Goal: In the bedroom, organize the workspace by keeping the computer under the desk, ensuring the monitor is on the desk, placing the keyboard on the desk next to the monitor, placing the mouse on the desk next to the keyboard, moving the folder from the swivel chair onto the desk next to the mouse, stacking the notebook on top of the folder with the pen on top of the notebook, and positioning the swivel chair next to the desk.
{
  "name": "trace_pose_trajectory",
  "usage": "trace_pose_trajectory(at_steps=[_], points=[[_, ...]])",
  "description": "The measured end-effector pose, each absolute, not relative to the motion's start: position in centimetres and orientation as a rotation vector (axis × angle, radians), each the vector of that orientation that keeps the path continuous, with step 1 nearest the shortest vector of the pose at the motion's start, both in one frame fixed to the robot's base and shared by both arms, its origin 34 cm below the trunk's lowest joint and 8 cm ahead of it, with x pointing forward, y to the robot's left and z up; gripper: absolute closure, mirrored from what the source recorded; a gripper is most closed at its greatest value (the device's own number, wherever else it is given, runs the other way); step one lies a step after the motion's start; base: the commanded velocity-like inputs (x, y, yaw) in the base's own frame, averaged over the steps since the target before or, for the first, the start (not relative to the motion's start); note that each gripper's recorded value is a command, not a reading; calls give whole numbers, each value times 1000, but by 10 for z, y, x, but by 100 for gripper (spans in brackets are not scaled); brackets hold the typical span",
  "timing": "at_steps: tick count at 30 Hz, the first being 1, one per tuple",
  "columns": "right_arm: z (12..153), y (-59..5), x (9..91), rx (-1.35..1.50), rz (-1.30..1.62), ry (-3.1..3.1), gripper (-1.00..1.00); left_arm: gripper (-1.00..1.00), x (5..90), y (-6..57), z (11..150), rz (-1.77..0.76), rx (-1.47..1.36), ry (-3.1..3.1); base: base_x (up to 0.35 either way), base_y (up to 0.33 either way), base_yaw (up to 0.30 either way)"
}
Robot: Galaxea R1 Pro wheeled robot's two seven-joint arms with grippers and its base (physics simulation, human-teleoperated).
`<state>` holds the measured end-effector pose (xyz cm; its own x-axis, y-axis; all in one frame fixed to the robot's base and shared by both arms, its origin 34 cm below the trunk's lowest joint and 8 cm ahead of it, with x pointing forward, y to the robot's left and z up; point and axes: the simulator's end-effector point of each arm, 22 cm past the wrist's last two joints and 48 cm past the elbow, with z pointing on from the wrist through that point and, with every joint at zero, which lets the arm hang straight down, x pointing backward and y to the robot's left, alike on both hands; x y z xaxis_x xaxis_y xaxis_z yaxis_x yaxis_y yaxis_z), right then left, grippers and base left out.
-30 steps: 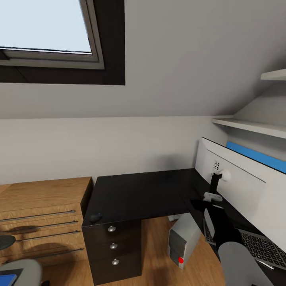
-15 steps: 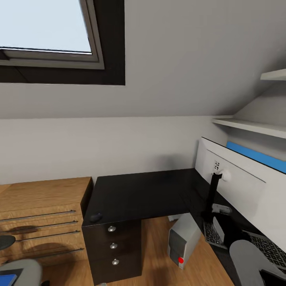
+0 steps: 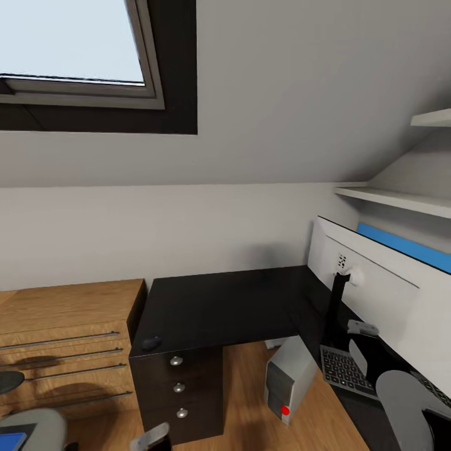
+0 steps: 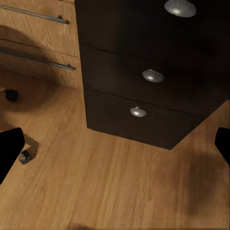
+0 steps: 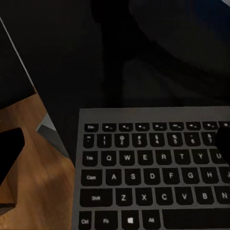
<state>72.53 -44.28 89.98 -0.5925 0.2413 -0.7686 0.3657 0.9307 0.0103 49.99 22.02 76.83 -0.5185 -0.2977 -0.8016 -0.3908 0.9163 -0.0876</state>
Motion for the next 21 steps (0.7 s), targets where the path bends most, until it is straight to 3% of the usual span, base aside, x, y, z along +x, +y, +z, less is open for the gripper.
trace_pose_trajectory(at_steps=[21], points=[[894, -461, 722, 458, -253, 2225, -100, -100, 471, 218, 768, 17, -552, 2265, 0, 0, 0]])
